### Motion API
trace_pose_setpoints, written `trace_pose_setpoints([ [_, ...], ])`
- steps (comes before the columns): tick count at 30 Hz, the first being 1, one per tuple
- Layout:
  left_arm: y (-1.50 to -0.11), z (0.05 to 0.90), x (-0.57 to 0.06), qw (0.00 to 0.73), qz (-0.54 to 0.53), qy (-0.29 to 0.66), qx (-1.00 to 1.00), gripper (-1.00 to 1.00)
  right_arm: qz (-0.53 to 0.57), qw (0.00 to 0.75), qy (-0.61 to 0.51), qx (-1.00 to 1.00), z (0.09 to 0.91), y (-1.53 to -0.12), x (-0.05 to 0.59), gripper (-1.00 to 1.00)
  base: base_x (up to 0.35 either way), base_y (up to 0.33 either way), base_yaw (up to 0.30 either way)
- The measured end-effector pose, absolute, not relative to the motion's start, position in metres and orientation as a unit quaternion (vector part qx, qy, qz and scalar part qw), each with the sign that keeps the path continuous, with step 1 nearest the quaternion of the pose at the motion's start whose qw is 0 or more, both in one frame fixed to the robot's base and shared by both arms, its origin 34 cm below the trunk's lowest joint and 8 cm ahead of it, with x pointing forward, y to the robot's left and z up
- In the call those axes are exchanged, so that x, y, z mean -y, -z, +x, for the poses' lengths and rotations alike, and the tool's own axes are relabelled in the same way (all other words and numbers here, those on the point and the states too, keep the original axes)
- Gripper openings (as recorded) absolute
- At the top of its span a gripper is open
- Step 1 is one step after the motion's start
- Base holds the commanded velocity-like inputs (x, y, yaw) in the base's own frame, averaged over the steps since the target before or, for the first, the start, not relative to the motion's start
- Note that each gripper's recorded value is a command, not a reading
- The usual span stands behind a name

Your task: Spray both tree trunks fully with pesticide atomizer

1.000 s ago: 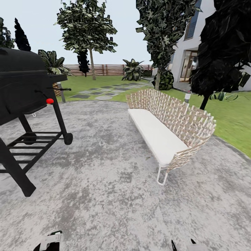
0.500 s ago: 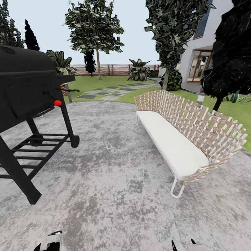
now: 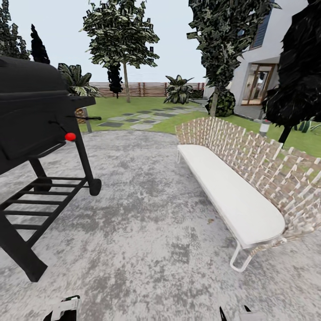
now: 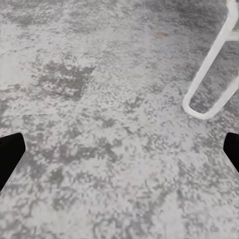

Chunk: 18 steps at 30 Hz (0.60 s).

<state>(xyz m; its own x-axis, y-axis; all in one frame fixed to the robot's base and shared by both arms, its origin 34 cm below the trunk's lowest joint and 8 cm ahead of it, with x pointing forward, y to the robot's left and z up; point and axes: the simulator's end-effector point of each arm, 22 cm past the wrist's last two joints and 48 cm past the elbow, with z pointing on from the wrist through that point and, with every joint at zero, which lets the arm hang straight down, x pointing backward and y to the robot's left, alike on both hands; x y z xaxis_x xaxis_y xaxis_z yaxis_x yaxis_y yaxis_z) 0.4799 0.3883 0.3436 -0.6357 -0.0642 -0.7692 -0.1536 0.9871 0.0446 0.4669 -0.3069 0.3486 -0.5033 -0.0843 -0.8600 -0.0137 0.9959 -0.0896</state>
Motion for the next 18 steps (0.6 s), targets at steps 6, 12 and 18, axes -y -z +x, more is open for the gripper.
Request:
trace_pose_setpoints([
  [6,-0.3436,0.4799,-0.389,0.422,-0.06,-0.053,-0.903,-1.0,-0.028,0.498,0.035,-0.866,0.4673,-0.349,0.3069,1.0,0.338,0.075,0.0],
  [12,-0.3437,0.4798,-0.3895,0.422,-0.061,-0.054,-0.903,-1.0,-0.029,0.498,0.035,-0.866,0.467,-0.3487,0.3066,1.0,0.338,0.074,0.0],
  [18,-0.3437,0.4798,-0.3896,0.422,-0.061,-0.054,-0.903,-1.0,-0.029,0.498,0.035,-0.866,0.4669,-0.3486,0.3065,1.0,0.338,0.074,0.0],
])
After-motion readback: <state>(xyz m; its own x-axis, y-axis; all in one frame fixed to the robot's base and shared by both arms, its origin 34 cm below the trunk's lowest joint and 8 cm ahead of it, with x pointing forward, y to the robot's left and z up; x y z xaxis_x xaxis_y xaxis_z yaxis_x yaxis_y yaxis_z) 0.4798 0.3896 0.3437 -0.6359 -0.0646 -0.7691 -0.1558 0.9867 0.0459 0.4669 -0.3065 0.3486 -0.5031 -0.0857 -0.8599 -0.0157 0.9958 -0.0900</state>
